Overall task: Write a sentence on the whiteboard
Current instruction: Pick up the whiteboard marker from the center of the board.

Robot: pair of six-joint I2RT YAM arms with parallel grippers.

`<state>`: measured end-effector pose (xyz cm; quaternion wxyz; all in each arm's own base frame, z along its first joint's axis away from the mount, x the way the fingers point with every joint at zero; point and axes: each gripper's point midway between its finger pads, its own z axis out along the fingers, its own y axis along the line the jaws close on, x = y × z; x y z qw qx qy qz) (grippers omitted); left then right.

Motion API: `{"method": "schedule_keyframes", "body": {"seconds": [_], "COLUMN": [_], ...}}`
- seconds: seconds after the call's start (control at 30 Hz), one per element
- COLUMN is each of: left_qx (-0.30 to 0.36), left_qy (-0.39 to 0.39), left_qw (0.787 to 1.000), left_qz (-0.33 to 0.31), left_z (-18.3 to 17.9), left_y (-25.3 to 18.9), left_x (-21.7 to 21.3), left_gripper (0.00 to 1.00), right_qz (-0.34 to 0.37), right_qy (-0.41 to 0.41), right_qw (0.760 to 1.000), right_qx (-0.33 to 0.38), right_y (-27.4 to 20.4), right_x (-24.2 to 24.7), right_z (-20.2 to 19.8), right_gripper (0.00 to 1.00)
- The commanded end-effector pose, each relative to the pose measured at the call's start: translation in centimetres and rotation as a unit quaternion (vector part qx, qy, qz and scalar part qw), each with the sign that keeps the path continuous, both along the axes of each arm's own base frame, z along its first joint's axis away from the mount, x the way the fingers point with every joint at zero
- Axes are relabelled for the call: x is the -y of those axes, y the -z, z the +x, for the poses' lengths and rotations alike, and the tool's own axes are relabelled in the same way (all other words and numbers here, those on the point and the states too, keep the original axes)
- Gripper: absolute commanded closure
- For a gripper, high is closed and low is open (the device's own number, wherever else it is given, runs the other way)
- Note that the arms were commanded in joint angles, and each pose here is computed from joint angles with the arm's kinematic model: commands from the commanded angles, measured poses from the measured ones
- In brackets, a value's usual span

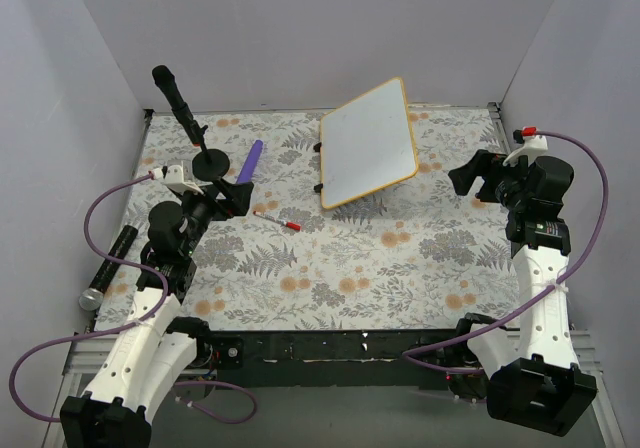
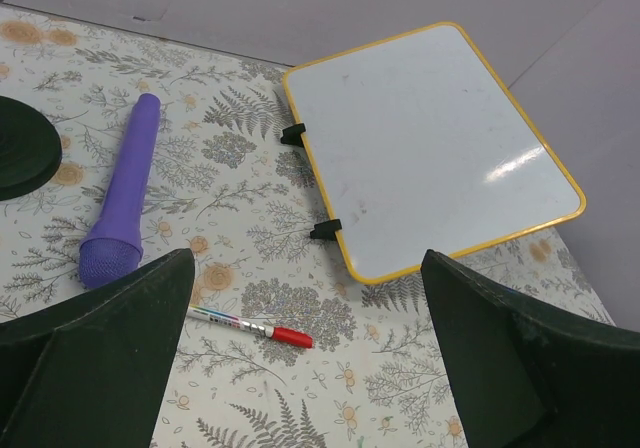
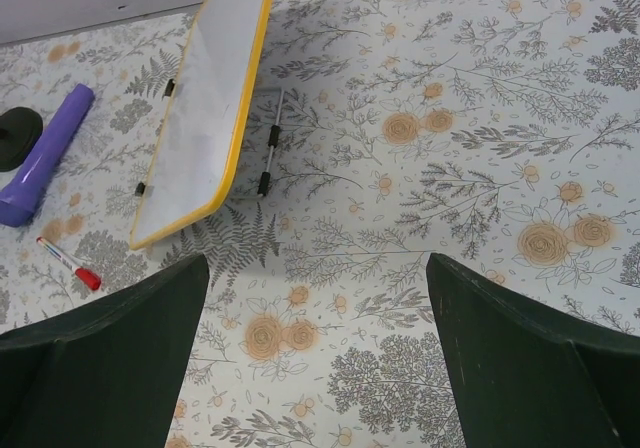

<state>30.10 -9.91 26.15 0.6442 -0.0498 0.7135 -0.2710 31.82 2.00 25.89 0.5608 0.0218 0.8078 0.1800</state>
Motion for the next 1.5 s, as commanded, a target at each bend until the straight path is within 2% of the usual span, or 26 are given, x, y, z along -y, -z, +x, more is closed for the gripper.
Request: {"method": "schedule_keyframes", "body": {"seconds": [0.0,0.1,0.2,0.27,0.37,0.4,0.47,0.6,0.73,0.87,0.97,1.07,1.13,1.17,1.2,1.27,1.3,1.37,1.4,1.47], "left_qx": [0.029,0.029,0.028,0.027,0.025,0.022,0.018,0.003,-0.020,-0.039,-0.047,-0.059,-0.072,-0.081,-0.089,-0.106,-0.107,-0.113,-0.112,-0.123], "left_qy": [0.008,0.008,0.010,0.011,0.012,0.013,0.014,0.009,0.010,0.010,0.013,0.021,0.026,0.026,0.027,0.025,0.023,0.011,0.009,-0.001], "left_qw": [1.000,1.000,1.000,1.000,1.000,1.000,1.000,1.000,1.000,0.999,0.999,0.998,0.997,0.996,0.995,0.994,0.994,0.994,0.994,0.992], "left_qz": [0.003,0.003,0.003,0.003,0.003,0.004,0.007,0.013,0.020,0.026,0.025,0.013,0.001,-0.015,-0.018,-0.017,-0.012,0.001,0.010,0.017], "left_z": [-0.3,-0.3,-0.3,-0.3,-0.2,-0.1,0.0,0.4,0.9,1.4,1.6,1.5,1.3,1.2,1.2,1.0,0.9,0.7,0.6,0.1], "left_y": [-1.8,-1.8,-1.7,-1.7,-1.5,-1.4,-1.2,-0.3,0.8,1.7,2.1,2.5,3.0,3.1,3.2,3.2,3.0,2.8,2.9,3.7], "left_x": [0.1,0.2,0.2,0.3,0.3,0.4,0.4,0.3,0.3,0.4,0.5,0.9,1.2,1.3,1.4,1.4,1.2,0.7,0.5,0.0], "left_gripper": [0.02,0.02,0.02,0.02,0.02,0.02,0.02,0.02,0.02,0.02,0.02,0.02,0.02,0.02,0.02,0.02,0.02,0.02,0.02,0.02], "right_qz": [-0.004,-0.020,-0.032,-0.057,-0.052,-0.071,-0.052,-0.053,-0.057,-0.054,-0.055,-0.073,-0.108,-0.119,-0.147,-0.197,-0.213,-0.249,-0.254,-0.253], "right_qy": [-0.004,-0.070,-0.177,-0.281,-0.344,-0.375,-0.376,-0.393,-0.385,-0.409,-0.441,-0.535,-0.584,-0.604,-0.636,-0.646,-0.664,-0.672,-0.677,-0.677], "right_qw": [0.999,0.996,0.981,0.951,0.932,0.917,0.921,0.913,0.919,0.910,0.895,0.841,0.803,0.787,0.756,0.736,0.714,0.695,0.687,0.689], "right_qx": [0.034,0.053,0.077,0.115,0.101,0.118,0.094,0.095,0.066,0.030,0.024,0.025,0.056,0.040,0.059,0.047,0.061,0.054,0.076,0.056], "right_y": [-1.9,-2.1,-1.7,-1.5,-0.1,0.3,1.4,2.3,4.4,6.3,6.6,6.9,6.9,6.8,6.9,7.9,7.4,8.3,7.3,8.5], "right_x": [0.0,-1.6,-4.4,-6.7,-8.4,-8.9,-9.2,-10.5,-11.8,-14.3,-16.0,-18.7,-19.6,-19.8,-21.1,-22.0,-23.7,-25.2,-27.0,-29.2], "right_z": [0.6,0.1,-1.2,-2.7,-4.1,-4.5,-4.1,-3.8,-3.2,-3.5,-4.1,-7.3,-8.3,-9.1,-10.1,-10.0,-10.7,-10.3,-10.2,-9.5], "right_gripper": [0.02,0.02,0.02,0.02,0.02,0.02,0.02,0.02,0.02,0.03,0.04,0.04,0.04,0.04,0.04,0.04,0.05,0.04,0.05,0.06]}}
